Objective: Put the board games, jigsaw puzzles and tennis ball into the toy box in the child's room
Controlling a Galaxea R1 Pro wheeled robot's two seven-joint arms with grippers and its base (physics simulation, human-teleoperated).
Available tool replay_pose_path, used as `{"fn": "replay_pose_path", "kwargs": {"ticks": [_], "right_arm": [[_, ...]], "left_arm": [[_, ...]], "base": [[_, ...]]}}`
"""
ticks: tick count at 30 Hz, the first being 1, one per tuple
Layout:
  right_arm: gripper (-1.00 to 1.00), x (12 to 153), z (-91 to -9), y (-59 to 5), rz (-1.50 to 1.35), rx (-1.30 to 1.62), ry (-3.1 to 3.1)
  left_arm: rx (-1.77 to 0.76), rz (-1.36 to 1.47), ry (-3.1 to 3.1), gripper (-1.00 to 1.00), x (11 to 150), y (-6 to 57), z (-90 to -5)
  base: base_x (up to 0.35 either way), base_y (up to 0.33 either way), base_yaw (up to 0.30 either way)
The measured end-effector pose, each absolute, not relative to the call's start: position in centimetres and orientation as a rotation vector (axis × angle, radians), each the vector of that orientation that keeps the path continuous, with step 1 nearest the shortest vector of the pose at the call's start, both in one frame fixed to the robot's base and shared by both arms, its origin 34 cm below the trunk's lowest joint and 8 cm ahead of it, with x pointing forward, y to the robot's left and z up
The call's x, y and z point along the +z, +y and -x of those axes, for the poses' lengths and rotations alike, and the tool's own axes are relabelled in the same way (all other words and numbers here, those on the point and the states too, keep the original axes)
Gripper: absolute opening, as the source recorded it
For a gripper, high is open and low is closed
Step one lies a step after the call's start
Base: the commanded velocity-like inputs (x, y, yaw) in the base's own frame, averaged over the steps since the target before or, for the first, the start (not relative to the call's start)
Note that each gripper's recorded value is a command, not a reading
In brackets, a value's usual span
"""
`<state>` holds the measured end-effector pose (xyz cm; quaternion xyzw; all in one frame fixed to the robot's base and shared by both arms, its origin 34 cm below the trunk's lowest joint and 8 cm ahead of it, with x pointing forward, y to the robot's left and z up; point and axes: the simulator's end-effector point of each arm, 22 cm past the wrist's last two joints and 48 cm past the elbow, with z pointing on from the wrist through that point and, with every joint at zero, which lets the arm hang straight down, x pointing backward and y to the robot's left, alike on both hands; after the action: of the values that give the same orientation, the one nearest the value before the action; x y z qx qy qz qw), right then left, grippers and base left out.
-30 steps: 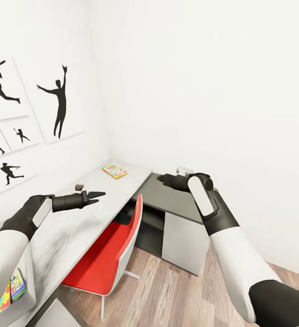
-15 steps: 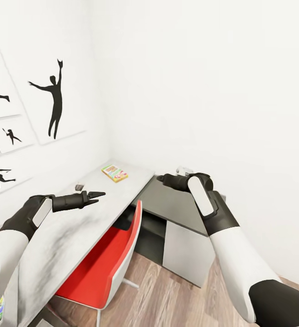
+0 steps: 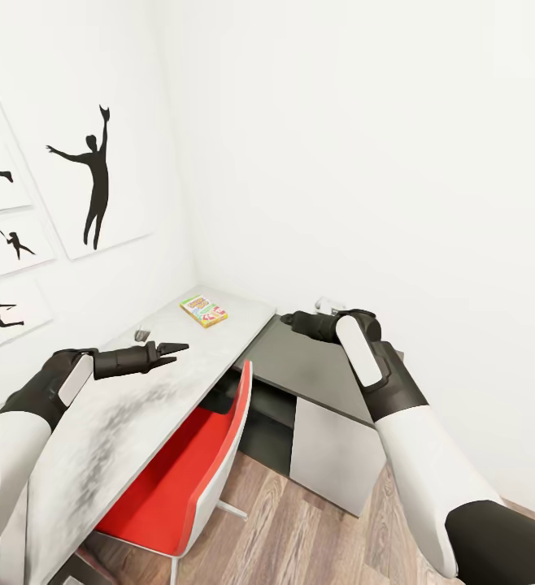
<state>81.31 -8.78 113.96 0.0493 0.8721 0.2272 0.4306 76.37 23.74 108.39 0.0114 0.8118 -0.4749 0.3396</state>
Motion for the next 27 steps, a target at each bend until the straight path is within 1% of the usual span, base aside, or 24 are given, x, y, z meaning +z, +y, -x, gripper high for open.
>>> {"fn": "replay_pose_path", "kwargs": {"ticks": [6,10,27], "right_arm": [[1.00,113.95,-81.30,-8.77,-0.123,0.567,2.176],[1.00,113.94,-81.30,-8.80,-0.123,0.567,2.176],[1.00,113.52,-81.37,-8.88,-0.126,0.567,2.182]], "left_arm": [[-1.237,-0.030,2.114,1.00,108.38,23.69,-76.35],[-1.237,-0.030,2.114,1.00,108.38,23.69,-76.33],[-1.238,-0.028,2.118,1.00,108.05,23.68,-76.37]], "base": [[0.008,-0.191,0.202],[0.091,-0.197,0.259],[0.183,-0.178,0.271]]}}
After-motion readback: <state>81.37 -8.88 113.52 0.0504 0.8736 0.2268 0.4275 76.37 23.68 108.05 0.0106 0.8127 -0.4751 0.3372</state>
